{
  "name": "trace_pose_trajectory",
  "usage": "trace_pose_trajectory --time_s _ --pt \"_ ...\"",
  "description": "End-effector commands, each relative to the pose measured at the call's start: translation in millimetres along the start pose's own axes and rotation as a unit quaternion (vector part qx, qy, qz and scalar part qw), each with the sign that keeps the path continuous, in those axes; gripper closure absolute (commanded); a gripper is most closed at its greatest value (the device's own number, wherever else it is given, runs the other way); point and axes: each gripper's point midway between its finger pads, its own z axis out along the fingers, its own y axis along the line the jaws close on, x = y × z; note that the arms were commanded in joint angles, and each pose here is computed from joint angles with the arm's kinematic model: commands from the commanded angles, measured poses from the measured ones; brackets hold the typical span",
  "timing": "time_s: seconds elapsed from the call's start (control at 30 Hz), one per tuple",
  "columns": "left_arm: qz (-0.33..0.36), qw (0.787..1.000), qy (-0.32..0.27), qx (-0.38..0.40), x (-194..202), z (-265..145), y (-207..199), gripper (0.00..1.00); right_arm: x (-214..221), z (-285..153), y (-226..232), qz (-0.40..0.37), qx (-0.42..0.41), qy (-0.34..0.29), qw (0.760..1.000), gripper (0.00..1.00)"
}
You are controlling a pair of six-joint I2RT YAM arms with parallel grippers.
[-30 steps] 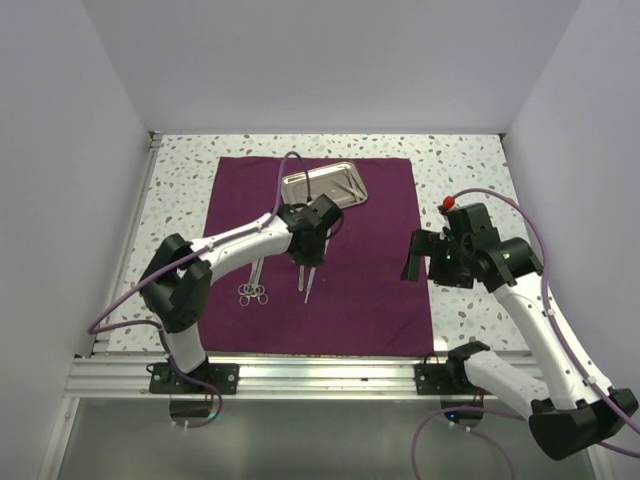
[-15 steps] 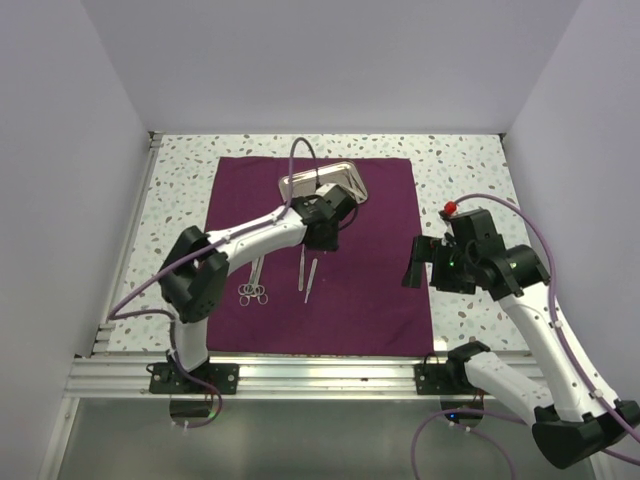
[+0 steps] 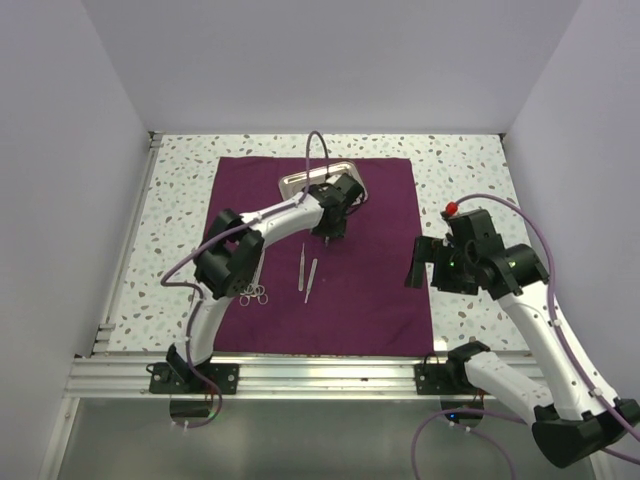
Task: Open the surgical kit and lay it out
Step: Pick up the medical item from the surgical kit.
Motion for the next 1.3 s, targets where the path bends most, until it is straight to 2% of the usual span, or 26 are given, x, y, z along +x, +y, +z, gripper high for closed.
trace_pose_trajectory --time_s 0.0,0.27,0.47,0.7,0.83,0.97,1.1,1.27 --pt "-0.008 0.999 -0.038 0.02 -38 -5 6 0.52 -1 2 -4 0.0 0.016 0.005 1.0 0.01" --pt "0.026 0.996 -0.029 0.085 -37 6 -11 0.52 -11 12 -1 0.006 0.024 0.007 1.0 0.02" --pt "0.035 0.993 -0.028 0.105 -36 7 -16 0.52 -17 23 2 0.007 0.024 0.013 1.0 0.02" --pt "0.033 0.999 0.027 0.034 -11 35 7 0.53 -21 28 3 0.004 0.026 0.013 1.0 0.02" --pt "0.035 0.997 0.058 0.038 9 47 8 0.54 -21 29 2 -0.001 0.029 0.015 0.999 0.02" --pt "0.037 0.994 0.093 0.053 30 53 3 0.65 -20 30 -1 -0.005 0.034 0.013 0.999 0.02" --pt "0.032 0.99 0.122 0.059 51 56 5 0.85 -20 29 -2 -0.013 0.035 0.011 0.999 0.02" --pt "0.039 0.986 0.151 0.054 77 57 10 0.98 -23 28 -2 -0.023 0.033 0.008 0.999 0.02"
